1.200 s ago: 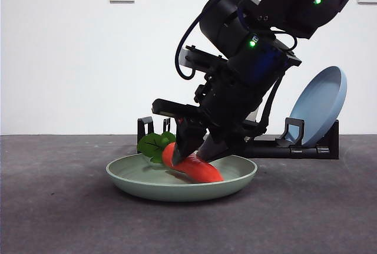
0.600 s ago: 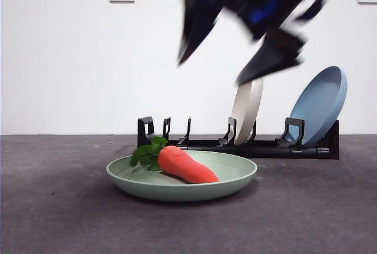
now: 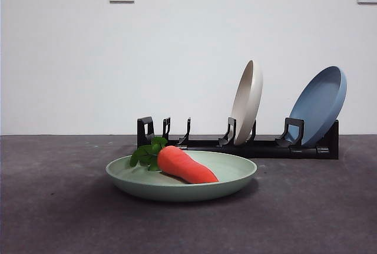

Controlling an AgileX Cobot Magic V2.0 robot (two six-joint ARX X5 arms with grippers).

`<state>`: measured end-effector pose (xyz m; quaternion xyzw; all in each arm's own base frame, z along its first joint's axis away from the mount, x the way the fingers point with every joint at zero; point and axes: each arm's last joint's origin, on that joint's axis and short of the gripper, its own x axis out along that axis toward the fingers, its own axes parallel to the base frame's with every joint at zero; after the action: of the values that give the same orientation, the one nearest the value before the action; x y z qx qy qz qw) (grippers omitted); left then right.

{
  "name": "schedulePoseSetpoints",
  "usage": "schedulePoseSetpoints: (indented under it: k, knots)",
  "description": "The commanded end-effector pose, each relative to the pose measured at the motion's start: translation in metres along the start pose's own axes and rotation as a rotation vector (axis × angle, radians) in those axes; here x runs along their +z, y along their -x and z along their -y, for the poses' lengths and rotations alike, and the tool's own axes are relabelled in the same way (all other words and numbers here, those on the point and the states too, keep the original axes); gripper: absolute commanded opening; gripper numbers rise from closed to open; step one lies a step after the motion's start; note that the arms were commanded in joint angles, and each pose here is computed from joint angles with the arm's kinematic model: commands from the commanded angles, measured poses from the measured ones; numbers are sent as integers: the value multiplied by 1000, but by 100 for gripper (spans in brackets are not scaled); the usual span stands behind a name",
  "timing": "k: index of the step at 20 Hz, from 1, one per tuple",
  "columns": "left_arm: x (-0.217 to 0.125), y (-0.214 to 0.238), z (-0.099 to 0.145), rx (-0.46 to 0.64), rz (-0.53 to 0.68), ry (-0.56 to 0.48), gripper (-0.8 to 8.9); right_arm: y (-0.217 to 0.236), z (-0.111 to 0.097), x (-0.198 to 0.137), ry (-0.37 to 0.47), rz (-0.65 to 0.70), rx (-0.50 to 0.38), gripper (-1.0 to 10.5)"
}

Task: Take the green plate from the plate rack,put the plate on the table,take the carrot from the table,put the carrot in the plate

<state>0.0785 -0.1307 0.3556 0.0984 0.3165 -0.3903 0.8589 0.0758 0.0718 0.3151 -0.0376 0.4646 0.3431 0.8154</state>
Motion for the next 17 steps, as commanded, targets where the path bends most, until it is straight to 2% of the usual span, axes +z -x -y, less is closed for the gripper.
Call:
schedulePoseSetpoints:
  k: [1, 2, 4, 5, 6, 17]
  knots:
    - [-1, 0, 1, -31, -17, 2, 292, 4, 0, -4, 3, 18, 7, 433]
    - [-2, 0, 1, -32, -20, 2, 220, 6, 0, -5, 5, 25, 8, 344]
    - [-2, 0, 1, -30, -26, 1, 15, 8, -1, -7, 8, 39, 11, 66]
    - [-3, 0, 0, -29, -29, 1, -20, 9, -1, -7, 9, 41, 11, -33]
    - [-3, 0, 0, -29, -31, 0, -6, 9, -1, -8, 9, 43, 11, -2]
    - [-3, 0, 0, -23, -31, 0, -4, 9, 0, -8, 9, 44, 7, 1]
